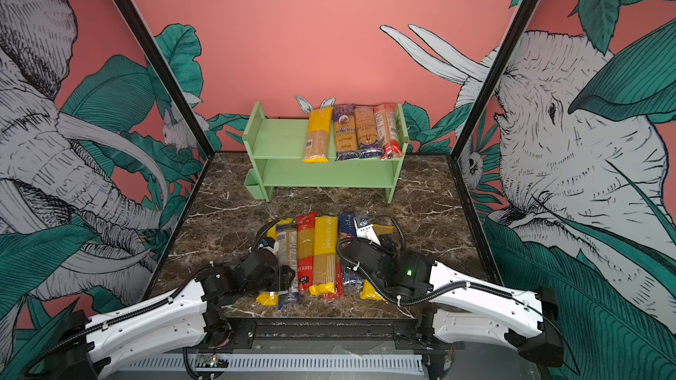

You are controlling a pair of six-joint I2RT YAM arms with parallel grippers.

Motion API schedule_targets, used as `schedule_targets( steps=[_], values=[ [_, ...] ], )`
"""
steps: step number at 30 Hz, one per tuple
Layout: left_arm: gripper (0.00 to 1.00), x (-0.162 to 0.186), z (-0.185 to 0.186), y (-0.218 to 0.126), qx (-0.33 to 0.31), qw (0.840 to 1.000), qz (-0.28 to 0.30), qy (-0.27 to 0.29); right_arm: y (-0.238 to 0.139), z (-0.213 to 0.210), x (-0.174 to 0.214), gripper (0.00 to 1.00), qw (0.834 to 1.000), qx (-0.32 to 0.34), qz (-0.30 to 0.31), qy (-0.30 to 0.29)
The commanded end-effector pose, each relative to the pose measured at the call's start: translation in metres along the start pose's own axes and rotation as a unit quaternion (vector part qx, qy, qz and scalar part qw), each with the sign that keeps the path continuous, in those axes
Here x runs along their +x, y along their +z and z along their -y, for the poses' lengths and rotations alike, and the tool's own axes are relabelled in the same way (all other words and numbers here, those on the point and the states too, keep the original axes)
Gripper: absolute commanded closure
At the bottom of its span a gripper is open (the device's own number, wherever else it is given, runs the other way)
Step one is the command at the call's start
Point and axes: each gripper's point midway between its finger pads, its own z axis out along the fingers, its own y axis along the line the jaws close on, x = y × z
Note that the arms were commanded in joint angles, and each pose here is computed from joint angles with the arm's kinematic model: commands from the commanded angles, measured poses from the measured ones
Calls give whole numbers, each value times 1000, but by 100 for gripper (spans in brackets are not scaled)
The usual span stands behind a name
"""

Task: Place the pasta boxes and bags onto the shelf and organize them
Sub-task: 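Grasp the clear white-labelled spaghetti pack with the left gripper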

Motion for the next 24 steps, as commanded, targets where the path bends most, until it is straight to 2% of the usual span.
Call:
schedule_targets(
  steps=[1,9,14,18,22,24],
  values=[
    [22,-3,1,10,-10,1000,8,-11,-2,8,-3,1,1000,3,13,10],
    [21,6,-6,34,-59,998,-27,6,-6,26,6,1,999,8,22,22],
    [26,10,-6,50,-80,996,-48,11,-8,36,12,1,999,12,25,31],
    [41,15,-8,59,-89,994,-64,13,-9,42,15,1,999,13,27,34],
    [49,16,-8,57,-91,994,-65,12,-9,46,17,1,999,15,27,33],
    [59,14,-9,53,-94,993,-65,14,-9,47,17,1,999,16,27,32]
  ],
)
